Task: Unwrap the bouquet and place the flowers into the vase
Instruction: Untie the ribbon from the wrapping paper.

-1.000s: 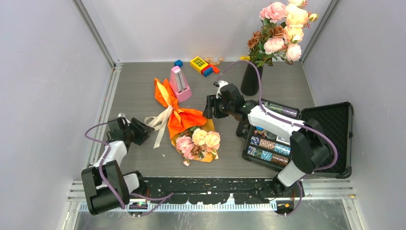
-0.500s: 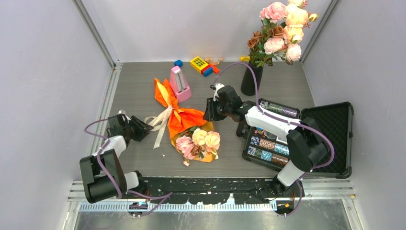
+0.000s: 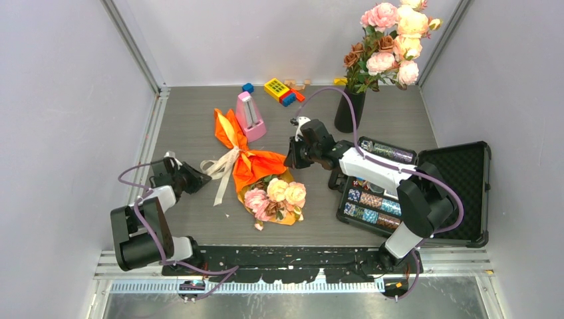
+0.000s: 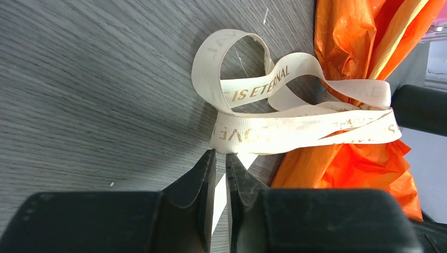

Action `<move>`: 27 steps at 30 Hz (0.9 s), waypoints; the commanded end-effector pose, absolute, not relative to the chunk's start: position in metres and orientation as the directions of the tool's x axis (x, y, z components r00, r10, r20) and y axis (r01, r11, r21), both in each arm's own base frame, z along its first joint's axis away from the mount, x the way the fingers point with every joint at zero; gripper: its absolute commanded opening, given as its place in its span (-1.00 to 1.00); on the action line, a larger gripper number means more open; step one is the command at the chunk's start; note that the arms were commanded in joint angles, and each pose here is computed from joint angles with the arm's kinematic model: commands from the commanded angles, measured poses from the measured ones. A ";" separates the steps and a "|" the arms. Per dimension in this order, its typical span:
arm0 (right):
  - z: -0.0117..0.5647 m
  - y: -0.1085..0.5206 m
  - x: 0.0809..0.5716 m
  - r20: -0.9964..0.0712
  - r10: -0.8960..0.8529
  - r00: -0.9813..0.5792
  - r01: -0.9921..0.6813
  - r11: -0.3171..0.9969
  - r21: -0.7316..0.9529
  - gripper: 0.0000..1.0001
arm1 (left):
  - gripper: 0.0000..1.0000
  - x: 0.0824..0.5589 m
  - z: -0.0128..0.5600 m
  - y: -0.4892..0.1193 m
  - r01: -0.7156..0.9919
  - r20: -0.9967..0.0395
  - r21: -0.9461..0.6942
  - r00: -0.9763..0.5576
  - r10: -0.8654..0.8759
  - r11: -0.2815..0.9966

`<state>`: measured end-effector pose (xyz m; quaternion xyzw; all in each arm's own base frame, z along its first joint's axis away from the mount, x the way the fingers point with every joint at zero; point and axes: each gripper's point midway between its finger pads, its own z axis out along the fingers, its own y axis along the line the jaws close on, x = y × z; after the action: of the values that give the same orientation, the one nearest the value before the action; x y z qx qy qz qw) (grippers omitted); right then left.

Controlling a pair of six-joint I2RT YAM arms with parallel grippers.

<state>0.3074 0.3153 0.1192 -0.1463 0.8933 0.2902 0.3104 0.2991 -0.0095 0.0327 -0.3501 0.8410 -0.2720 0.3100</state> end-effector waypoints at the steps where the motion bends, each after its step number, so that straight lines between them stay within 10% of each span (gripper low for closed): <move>1: 0.126 0.325 0.311 -0.672 -0.074 -0.737 -0.471 0.770 0.431 -1.00 | -0.80 0.319 0.049 -0.002 -0.359 -0.400 -0.689 -0.536 -0.744 0.629; 24: 0.105 0.338 0.277 -0.605 -0.038 -0.796 -0.436 0.729 0.528 -1.00 | -1.00 0.315 0.111 -0.013 -0.163 -0.544 -0.722 -0.467 -0.697 0.672; 27: 0.107 0.339 0.275 -0.607 -0.029 -0.794 -0.432 0.729 0.531 -1.00 | -0.75 0.306 0.089 0.007 -0.308 -0.544 -0.642 -0.462 -0.701 0.702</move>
<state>0.2755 0.3269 0.0901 -0.1335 0.8980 0.3155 0.2762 0.3121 -0.0124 0.1000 -0.2827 0.8060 -0.2978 0.4264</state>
